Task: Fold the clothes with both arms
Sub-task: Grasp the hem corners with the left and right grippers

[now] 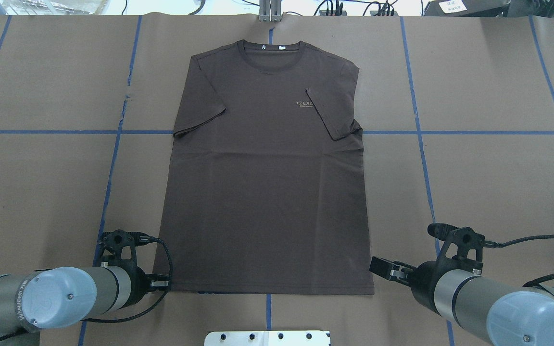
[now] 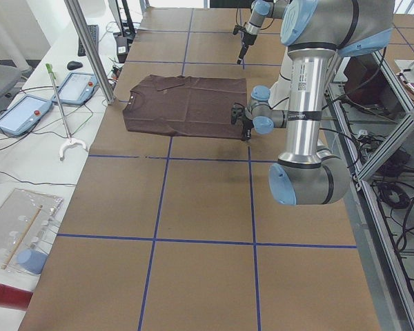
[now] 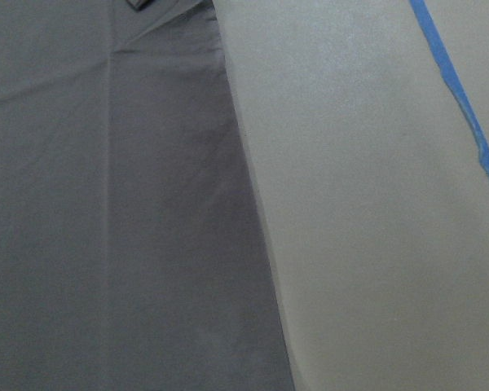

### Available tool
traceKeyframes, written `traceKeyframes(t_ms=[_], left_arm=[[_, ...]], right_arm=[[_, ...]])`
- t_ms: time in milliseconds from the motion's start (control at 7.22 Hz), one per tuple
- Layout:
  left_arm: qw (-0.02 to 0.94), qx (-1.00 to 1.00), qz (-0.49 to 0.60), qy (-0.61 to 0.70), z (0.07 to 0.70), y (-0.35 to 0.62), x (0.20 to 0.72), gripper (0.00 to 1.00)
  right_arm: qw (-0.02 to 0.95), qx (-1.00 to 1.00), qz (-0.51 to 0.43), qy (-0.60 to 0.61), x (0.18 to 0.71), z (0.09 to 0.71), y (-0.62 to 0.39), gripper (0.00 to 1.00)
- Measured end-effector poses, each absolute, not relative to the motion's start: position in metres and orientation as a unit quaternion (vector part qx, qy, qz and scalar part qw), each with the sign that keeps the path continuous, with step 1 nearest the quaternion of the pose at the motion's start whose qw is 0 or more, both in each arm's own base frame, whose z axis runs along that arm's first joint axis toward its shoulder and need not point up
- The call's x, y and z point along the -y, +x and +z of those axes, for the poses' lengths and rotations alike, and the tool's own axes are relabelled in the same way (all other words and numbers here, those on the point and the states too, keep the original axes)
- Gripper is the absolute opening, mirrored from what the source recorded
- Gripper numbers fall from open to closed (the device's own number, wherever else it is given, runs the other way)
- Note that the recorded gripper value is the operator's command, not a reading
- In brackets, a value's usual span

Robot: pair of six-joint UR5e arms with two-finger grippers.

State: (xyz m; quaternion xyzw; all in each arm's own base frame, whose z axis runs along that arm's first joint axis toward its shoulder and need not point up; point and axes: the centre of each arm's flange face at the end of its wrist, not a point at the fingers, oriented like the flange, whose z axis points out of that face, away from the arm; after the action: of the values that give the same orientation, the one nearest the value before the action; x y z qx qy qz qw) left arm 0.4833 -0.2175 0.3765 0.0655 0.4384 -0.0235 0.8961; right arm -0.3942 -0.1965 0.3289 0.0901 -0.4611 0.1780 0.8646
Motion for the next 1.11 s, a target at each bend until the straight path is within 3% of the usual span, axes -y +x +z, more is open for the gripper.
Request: traceKeyframes(t_ms=[138, 692, 831, 1107], left_arm=[[0.896, -0.438, -0.024, 0.065, 0.377, 0.483, 0.218, 0.00], [0.896, -0.438, -0.023, 0.066, 0.365, 0.478, 0.215, 0.00], [0.897, -0.436, -0.023, 0.065, 0.360, 0.475, 0.215, 0.00], [0.896, -0.438, -0.023, 0.065, 0.352, 0.475, 0.215, 0.00]], right_arm=[[0.865, 0.461, 0.178, 0.090, 0.197, 0.329, -0.394, 0.98], [0.865, 0.461, 0.178, 0.090, 0.197, 0.329, -0.394, 0.98], [0.865, 0.461, 0.178, 0.090, 0.196, 0.329, -0.394, 0.95], [0.864, 0.462, 0.182, 0.089, 0.193, 0.329, -0.399, 0.77]])
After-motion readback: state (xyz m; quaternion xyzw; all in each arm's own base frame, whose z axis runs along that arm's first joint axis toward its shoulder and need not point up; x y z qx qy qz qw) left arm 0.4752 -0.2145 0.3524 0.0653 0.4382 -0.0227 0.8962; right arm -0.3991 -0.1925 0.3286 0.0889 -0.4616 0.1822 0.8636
